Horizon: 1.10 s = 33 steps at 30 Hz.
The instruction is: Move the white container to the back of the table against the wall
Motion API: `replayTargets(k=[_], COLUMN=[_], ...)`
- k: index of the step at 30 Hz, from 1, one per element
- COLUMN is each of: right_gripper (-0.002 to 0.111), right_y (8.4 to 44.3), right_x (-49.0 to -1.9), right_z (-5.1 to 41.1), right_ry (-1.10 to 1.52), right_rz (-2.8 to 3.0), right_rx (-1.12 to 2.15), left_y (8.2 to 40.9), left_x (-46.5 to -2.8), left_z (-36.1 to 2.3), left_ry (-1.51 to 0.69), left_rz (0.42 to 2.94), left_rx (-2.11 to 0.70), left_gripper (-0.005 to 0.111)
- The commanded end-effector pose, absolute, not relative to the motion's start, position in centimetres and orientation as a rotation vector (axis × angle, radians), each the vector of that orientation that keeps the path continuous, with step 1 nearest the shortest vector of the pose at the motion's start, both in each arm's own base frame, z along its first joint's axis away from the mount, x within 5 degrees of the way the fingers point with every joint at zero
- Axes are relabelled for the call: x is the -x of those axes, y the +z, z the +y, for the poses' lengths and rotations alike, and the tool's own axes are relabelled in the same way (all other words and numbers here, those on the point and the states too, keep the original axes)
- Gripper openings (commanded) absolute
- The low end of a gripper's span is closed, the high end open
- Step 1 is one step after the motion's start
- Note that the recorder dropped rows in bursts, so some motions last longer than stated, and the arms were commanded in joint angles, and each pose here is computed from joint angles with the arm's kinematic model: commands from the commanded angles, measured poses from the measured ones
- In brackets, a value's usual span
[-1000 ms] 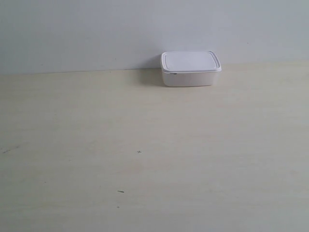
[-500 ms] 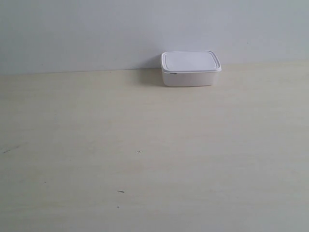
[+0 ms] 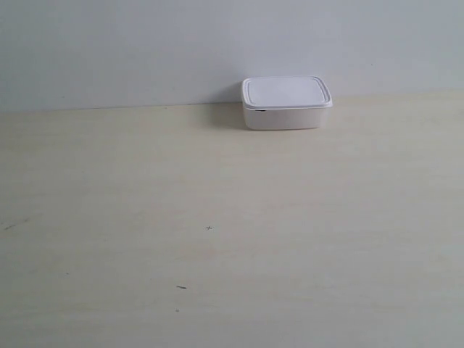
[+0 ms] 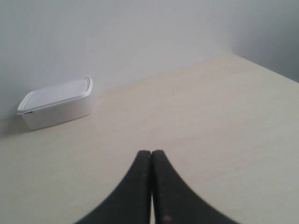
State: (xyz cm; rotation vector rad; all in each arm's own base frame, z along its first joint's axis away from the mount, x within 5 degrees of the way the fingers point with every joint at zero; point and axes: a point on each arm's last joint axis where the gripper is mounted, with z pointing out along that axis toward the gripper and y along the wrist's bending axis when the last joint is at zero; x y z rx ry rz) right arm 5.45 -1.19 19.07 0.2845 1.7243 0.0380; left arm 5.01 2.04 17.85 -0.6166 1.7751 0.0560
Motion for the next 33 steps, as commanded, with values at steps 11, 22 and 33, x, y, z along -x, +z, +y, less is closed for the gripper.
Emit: replayTargets(k=[11, 22, 33], right_gripper=[0.000, 0.000, 0.000], right_y=[19.01, 19.01, 19.01], right_x=[-5.44, -5.44, -5.44], right_z=[-1.17, -1.17, -1.17], right_ry=[0.029, 0.029, 0.028], right_rz=[1.718, 1.718, 1.718], right_rx=[-0.268, -0.268, -0.266], left_y=[18.12, 18.10, 18.14], left_x=[-5.08, -5.03, -4.91], left_z=[2.14, 2.22, 2.07], left_ry=[0.303, 0.328, 0.317], left_rz=[1.833, 1.838, 1.825], left_rx=[0.310, 0.307, 0.289], left_gripper=[0.000, 0.000, 0.000])
